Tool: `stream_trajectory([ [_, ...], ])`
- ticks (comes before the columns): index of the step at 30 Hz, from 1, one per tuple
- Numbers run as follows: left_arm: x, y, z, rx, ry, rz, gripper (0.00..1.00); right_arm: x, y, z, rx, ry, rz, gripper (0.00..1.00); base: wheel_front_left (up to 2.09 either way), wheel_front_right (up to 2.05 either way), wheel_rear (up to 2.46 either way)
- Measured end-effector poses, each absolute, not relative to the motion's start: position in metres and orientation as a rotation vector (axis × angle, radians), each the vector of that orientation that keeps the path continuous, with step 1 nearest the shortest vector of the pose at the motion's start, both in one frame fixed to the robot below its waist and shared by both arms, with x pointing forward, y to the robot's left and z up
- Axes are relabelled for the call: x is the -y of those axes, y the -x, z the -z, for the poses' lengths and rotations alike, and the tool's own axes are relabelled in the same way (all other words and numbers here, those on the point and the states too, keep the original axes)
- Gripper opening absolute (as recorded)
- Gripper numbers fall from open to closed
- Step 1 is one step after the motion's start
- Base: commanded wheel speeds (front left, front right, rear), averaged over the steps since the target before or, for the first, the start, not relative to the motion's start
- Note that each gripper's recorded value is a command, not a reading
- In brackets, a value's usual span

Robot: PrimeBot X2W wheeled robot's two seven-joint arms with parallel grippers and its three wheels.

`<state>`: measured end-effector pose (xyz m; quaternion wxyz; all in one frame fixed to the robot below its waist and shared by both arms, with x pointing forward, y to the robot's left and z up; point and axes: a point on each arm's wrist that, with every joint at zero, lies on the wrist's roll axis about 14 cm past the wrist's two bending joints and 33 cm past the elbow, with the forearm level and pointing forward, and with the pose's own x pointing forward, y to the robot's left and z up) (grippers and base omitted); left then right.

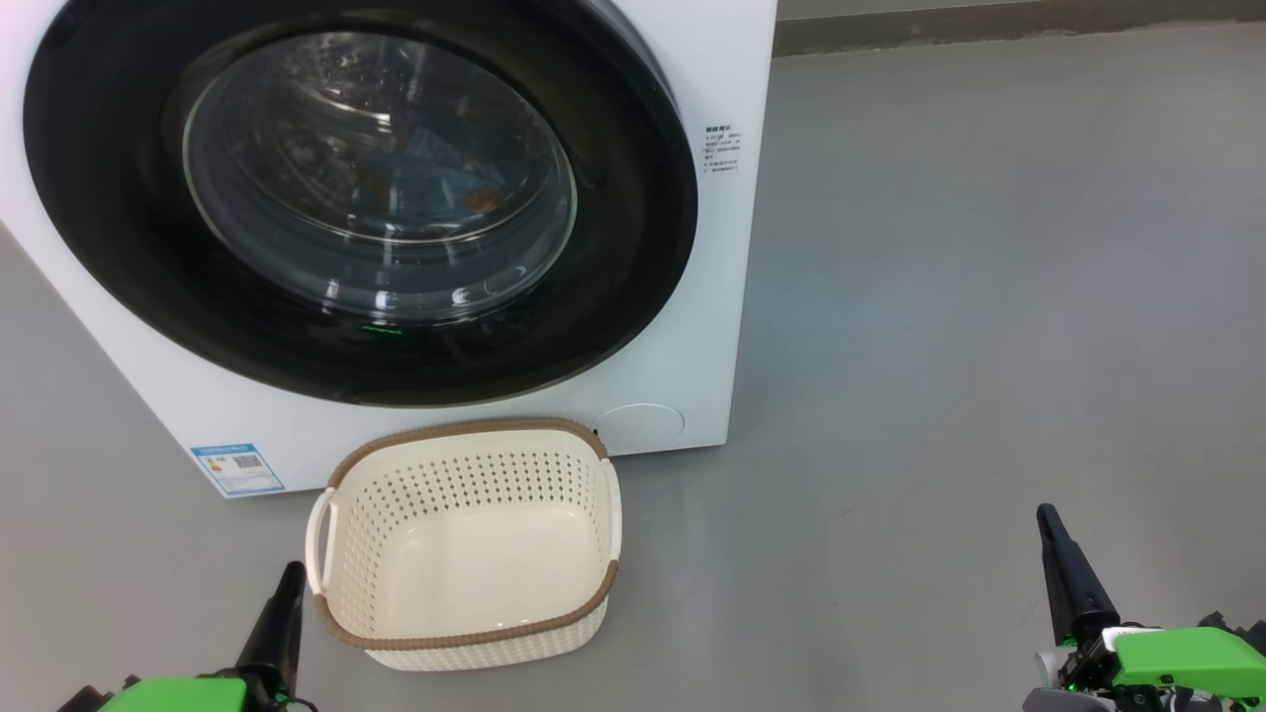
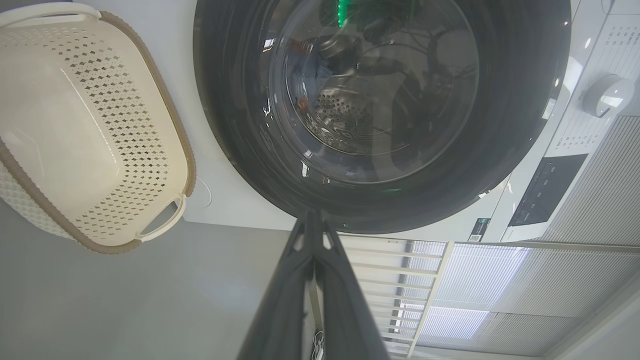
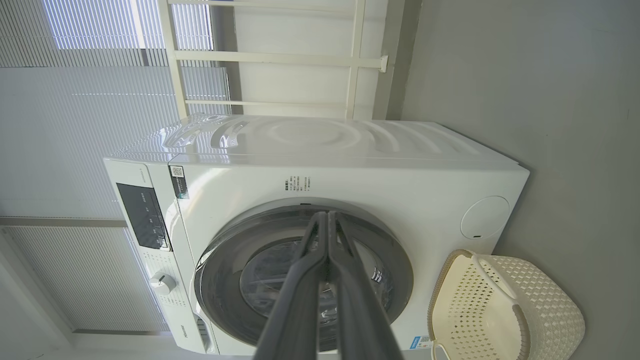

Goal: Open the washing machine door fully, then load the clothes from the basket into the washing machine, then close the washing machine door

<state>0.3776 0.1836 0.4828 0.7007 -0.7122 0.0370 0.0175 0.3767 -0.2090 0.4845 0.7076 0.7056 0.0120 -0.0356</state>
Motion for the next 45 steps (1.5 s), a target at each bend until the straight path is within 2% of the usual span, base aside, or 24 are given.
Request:
stream_trajectory([
  [45, -0.1837, -0.3776, -0.4827, -0.082, 1.586, -0.039, 0.0, 0.209, -0.3768, -0.4845, -0.027, -1.567, 0.079, 0.0, 0.0, 0.0, 0.0],
])
